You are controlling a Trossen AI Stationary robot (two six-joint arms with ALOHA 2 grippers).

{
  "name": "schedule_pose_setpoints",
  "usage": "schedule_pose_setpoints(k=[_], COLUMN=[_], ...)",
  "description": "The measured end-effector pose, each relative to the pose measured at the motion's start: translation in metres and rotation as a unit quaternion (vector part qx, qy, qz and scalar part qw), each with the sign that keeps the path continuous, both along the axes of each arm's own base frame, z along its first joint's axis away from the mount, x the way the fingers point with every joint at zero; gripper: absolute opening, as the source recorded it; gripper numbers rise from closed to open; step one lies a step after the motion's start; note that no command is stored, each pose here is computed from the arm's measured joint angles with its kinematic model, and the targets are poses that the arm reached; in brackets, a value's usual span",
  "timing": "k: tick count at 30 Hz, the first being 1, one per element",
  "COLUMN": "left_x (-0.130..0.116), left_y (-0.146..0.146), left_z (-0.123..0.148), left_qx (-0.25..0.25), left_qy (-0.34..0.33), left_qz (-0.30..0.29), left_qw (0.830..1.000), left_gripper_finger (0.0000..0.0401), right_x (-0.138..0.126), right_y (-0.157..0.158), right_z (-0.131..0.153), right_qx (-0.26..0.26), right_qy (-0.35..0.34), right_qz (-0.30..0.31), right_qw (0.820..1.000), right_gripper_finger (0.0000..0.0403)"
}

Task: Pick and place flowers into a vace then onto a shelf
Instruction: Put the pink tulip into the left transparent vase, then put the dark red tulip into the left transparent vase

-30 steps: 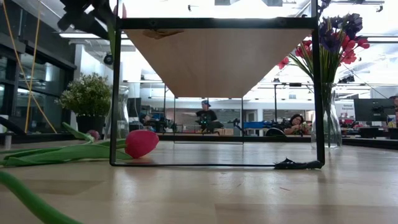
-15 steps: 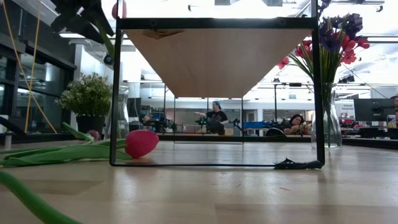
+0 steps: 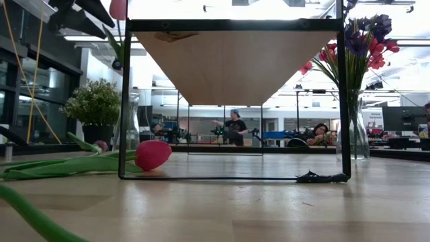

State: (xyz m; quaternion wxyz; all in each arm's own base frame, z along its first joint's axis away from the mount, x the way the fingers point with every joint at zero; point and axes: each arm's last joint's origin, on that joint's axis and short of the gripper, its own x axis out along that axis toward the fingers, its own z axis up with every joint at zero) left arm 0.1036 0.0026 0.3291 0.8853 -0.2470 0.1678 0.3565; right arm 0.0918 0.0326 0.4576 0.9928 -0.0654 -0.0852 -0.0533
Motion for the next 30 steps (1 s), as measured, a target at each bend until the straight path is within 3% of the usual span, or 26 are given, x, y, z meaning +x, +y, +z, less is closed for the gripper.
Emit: schedule_pose_setpoints(k=[8,18,23,30], left_x=[-0.013,-0.017,-0.019,-0.023], left_y=[0.002,0.002,0.000,-0.006], left_z=[0.002,-0.002,-0.007,-0.014], left_qx=[-0.011,-0.021,-0.077,-0.212], left_qy=[-0.022,0.002,0.017,0.040], left_qz=[0.006,0.007,-0.017,-0.051], left_qw=[1.000,1.000,0.997,0.975], left_gripper_finger=[0.0234,0.0234,0.0234,0.0234], right_x=[0.000,0.000,0.000,0.000], right_y=[0.000,0.000,0.000,0.000], right_z=[0.000,0.000,0.000,0.000], right_qx=[0.000,0.000,0.000,0.000], right_qy=[0.000,0.000,0.000,0.000], right_qz=[0.000,0.000,0.000,0.000], right_qw=[1.000,1.000,1.000,1.000], right_gripper_finger=[0.0181,0.0181,0.0181,0.0181])
